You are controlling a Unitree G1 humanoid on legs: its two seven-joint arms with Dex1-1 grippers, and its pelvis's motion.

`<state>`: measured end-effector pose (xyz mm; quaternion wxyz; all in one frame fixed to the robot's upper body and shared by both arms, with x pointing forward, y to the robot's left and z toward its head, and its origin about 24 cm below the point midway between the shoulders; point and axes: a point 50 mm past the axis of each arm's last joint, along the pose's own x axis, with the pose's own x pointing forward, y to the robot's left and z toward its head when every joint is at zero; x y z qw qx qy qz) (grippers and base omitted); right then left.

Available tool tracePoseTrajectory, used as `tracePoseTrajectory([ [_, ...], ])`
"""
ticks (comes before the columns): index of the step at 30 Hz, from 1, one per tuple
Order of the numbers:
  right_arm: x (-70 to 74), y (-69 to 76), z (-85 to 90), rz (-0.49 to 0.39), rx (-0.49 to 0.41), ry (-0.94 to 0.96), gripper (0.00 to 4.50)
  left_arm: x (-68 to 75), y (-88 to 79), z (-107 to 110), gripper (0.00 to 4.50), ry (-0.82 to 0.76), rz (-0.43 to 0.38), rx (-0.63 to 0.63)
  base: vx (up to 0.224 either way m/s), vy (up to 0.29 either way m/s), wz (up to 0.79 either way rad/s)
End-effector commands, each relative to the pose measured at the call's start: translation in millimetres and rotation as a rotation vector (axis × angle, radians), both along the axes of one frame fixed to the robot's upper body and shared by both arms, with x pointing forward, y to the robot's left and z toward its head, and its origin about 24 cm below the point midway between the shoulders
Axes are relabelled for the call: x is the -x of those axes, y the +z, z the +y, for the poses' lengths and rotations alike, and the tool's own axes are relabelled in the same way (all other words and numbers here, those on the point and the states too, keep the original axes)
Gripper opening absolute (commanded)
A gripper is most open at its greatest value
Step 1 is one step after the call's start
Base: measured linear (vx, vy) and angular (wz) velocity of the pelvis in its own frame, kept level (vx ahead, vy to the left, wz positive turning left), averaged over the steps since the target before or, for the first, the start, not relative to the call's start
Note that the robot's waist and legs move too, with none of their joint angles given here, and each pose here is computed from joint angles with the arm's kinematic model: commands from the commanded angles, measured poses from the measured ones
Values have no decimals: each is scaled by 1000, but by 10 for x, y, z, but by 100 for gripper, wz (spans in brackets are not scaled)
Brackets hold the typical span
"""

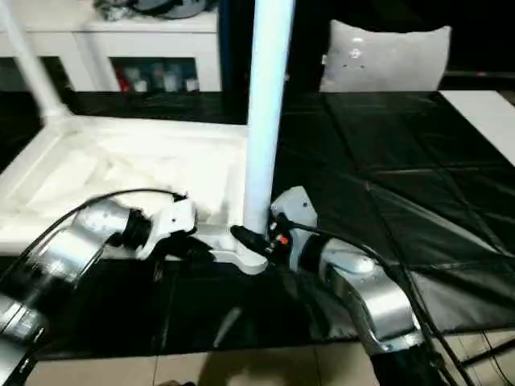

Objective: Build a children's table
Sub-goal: Insert table leg to table base, then rotate leg to tighten

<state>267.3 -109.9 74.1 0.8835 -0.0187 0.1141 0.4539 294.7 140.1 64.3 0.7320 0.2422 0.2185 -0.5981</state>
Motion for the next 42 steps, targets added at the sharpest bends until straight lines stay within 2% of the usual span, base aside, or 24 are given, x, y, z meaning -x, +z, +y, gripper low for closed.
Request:
tracePoseTrajectory([
  [1,75,-471,-84,230,102,-73,188,62,123,-60,0,71,-28,52,0,0,0],
  [4,34,-477,-127,225,114,-106,188,215,192,-281,0,139,-34,73,0,0,0],
  [10,44,-512,-187,237,125,-121,188,270,265,-394,0,126,-34,92,0,0,0],
  [14,44,-507,-191,234,125,-115,188,235,250,-372,0,142,-57,51,0,0,0],
  [17,36,-499,-174,234,119,-115,188,146,229,-338,0,190,-101,21,0,0,0],
  [21,5,-517,-168,233,130,-127,188,124,209,-337,0,169,-125,-7,0,0,0],
  [28,-66,-554,-158,241,119,-153,188,83,177,-371,0,146,-119,45,0,0,0],
  [29,-91,-556,-150,235,107,-159,244,82,165,-380,0,116,-123,59,0,0,0],
  [30,-106,-550,-146,226,102,-161,258,82,155,-376,0,109,-121,59,0,0,0],
  [33,-136,-536,-140,209,90,-173,267,82,122,-347,0,99,-108,42,0,0,0],
  [35,-142,-527,-134,201,81,-171,302,80,118,-339,0,106,-97,53,0,0,0],
  [38,-128,-482,-152,165,55,-165,306,85,96,-320,0,113,-41,72,0,0,0],
  [40,-122,-478,-160,161,52,-163,349,85,91,-316,0,110,-37,73,0,0,0],
  [42,-80,-455,-221,142,40,-158,356,78,70,-291,0,100,-22,70,0,0,0],
])
